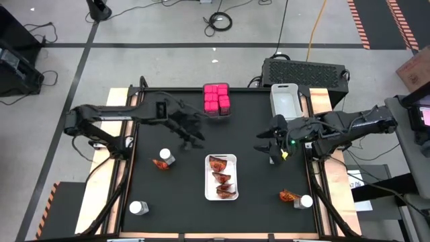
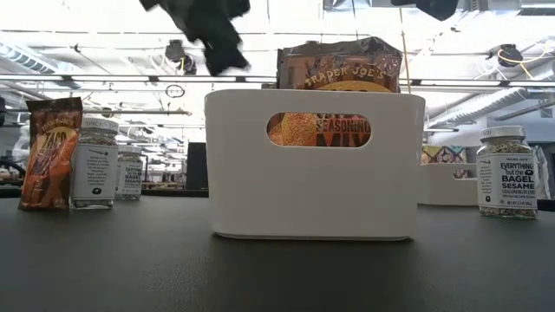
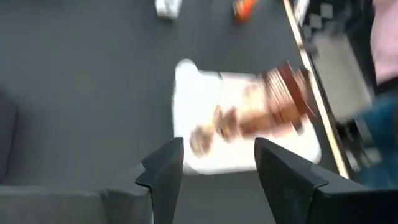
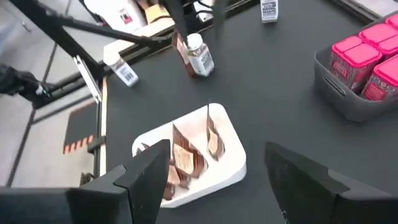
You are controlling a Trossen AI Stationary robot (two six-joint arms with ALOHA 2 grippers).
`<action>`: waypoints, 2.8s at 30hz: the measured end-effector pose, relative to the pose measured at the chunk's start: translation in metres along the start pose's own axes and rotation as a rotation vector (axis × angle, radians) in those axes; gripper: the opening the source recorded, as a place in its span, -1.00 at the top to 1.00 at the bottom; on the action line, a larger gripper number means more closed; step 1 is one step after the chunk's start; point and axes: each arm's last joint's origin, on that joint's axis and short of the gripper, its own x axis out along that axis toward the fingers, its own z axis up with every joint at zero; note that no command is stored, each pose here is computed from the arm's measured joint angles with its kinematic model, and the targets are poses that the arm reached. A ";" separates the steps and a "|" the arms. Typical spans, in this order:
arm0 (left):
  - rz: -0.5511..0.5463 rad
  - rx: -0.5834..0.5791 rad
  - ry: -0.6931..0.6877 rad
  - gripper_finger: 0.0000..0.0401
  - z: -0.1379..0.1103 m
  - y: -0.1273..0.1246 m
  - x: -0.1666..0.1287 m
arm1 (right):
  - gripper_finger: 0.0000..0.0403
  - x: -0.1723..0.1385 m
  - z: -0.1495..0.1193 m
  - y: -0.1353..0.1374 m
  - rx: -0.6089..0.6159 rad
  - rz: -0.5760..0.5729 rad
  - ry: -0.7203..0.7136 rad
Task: Sort spices by type
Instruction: Put the orange seasoning pack into the white bin
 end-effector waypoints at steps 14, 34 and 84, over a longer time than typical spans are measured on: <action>-0.009 -0.013 0.539 0.00 -0.037 -0.073 -0.065 | -0.26 0.008 -0.001 -0.001 -0.270 -0.071 0.011; 0.077 -0.052 0.811 0.00 -0.110 -0.054 -0.011 | -0.26 0.015 -0.003 -0.001 -0.365 -0.084 0.042; 0.212 -0.051 0.288 1.00 0.062 -0.043 -0.013 | -0.26 0.014 -0.002 0.000 -0.356 -0.079 0.030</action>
